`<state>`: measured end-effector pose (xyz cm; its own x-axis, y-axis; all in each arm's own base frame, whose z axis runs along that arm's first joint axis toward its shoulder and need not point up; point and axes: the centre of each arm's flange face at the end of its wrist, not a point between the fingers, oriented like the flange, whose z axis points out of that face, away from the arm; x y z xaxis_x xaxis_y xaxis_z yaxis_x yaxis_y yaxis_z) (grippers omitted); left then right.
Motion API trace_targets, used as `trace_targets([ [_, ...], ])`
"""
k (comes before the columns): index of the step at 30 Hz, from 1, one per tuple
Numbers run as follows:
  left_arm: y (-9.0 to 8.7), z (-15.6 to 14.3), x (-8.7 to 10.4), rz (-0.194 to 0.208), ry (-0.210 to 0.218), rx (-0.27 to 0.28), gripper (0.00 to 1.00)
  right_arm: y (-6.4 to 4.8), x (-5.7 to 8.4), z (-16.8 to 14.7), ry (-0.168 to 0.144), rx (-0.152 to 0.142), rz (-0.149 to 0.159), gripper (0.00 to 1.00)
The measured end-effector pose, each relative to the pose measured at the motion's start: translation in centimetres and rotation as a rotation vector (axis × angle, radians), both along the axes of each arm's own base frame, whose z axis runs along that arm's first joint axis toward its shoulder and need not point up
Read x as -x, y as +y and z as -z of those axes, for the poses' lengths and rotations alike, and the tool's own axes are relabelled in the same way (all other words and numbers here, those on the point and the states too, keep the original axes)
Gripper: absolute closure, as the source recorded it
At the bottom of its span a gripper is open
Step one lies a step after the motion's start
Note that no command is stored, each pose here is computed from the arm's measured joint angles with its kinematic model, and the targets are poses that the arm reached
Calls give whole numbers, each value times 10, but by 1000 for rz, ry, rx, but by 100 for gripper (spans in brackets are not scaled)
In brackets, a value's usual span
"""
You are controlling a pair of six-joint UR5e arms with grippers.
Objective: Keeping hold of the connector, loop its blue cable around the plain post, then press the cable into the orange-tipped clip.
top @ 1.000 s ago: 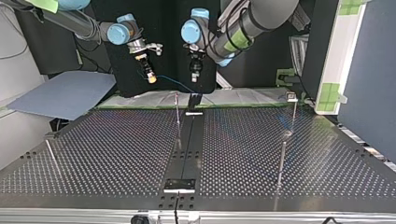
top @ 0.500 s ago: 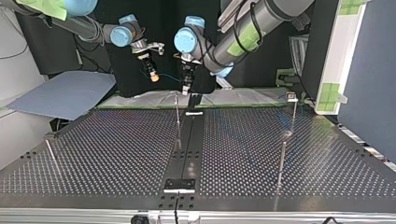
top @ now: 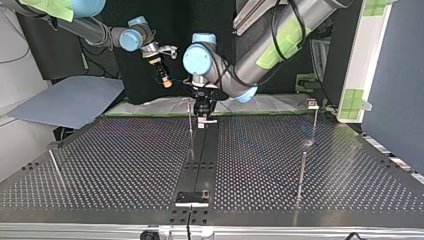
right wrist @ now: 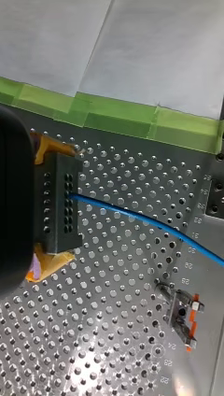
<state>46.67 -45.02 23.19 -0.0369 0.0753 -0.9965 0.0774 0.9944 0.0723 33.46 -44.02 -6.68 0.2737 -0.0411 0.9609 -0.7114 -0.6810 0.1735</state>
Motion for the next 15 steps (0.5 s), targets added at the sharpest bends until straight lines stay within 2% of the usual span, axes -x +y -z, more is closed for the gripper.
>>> trace_targets([
  [3,10,-11,-16,-26,-2,-30,1,-4,-1,-1,3,1,4,100],
  [7,13,-8,-29,-54,16,-82,1,-10,-2,-3,19,5,6,100],
  [11,4,3,-33,-61,44,-134,1,-13,-3,-4,41,7,2,100],
  [15,-7,13,-34,-50,71,-164,1,-14,-4,-4,47,10,0,100],
])
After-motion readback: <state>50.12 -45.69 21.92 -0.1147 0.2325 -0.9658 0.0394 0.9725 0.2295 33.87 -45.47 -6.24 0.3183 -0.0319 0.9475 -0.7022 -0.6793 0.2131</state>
